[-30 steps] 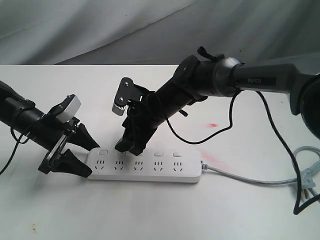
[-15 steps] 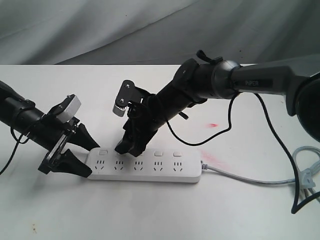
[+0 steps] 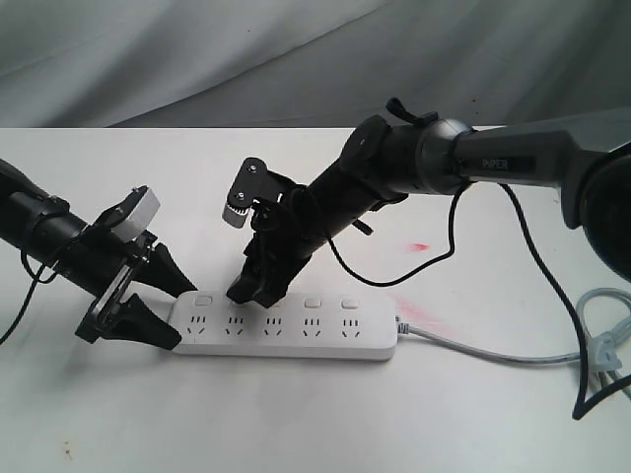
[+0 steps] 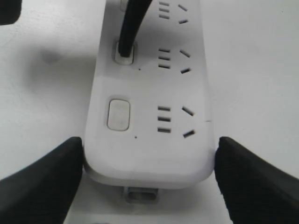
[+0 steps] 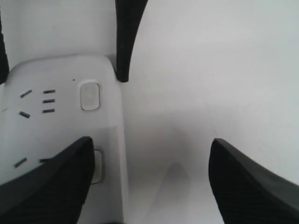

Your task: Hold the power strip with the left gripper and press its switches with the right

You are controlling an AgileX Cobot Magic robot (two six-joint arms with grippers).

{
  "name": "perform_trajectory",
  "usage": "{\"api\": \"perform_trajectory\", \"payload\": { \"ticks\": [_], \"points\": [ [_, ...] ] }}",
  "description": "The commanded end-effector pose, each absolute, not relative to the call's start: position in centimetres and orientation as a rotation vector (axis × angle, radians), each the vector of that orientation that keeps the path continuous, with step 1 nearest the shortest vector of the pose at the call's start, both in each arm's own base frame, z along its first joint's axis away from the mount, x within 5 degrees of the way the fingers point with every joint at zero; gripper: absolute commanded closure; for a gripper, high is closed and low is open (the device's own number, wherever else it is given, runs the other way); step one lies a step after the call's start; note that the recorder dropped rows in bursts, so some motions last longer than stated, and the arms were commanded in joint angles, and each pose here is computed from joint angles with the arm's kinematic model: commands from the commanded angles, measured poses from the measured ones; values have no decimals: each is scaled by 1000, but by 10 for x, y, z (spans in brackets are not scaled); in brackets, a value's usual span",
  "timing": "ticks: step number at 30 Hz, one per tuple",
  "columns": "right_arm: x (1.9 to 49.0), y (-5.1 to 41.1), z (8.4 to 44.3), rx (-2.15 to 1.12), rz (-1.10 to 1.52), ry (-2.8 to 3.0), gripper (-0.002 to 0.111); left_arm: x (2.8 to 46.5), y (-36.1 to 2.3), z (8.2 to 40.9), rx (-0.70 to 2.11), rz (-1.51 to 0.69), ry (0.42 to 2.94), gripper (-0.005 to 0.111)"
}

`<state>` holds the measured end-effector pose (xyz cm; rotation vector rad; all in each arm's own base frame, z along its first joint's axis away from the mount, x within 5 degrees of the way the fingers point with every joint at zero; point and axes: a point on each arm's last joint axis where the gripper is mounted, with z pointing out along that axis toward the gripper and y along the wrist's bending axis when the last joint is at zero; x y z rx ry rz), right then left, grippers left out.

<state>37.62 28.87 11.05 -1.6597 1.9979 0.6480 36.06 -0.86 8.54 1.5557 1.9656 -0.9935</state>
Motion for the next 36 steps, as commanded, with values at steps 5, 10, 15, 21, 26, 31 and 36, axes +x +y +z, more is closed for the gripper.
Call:
{"api": "perform_trajectory", "payload": {
  "ticks": [5,10,15,21,26,31,36],
  "points": [
    [374,282,88,-1786,558,2003,44,364,-9,87,1561,-966,1959,63],
    [374,281,88,-1799,544,2003,44,364,-9,87,1561,-966,1959,63],
    [372,278,81,-1790,522,2020,44,364,-9,87,1561,-966,1959,63],
    [369,276,77,-1778,523,2039,44,364,-9,87,1561,-966,1959,63],
    [370,281,116,-1700,572,1967,44,364,-9,87,1561,-966,1959,63],
    [372,270,178,-1636,579,1857,44,364,-9,87,1561,-966,1959,63],
    [377,242,172,-1614,650,1911,44,364,-9,87,1561,-966,1959,63]
  ]
}}
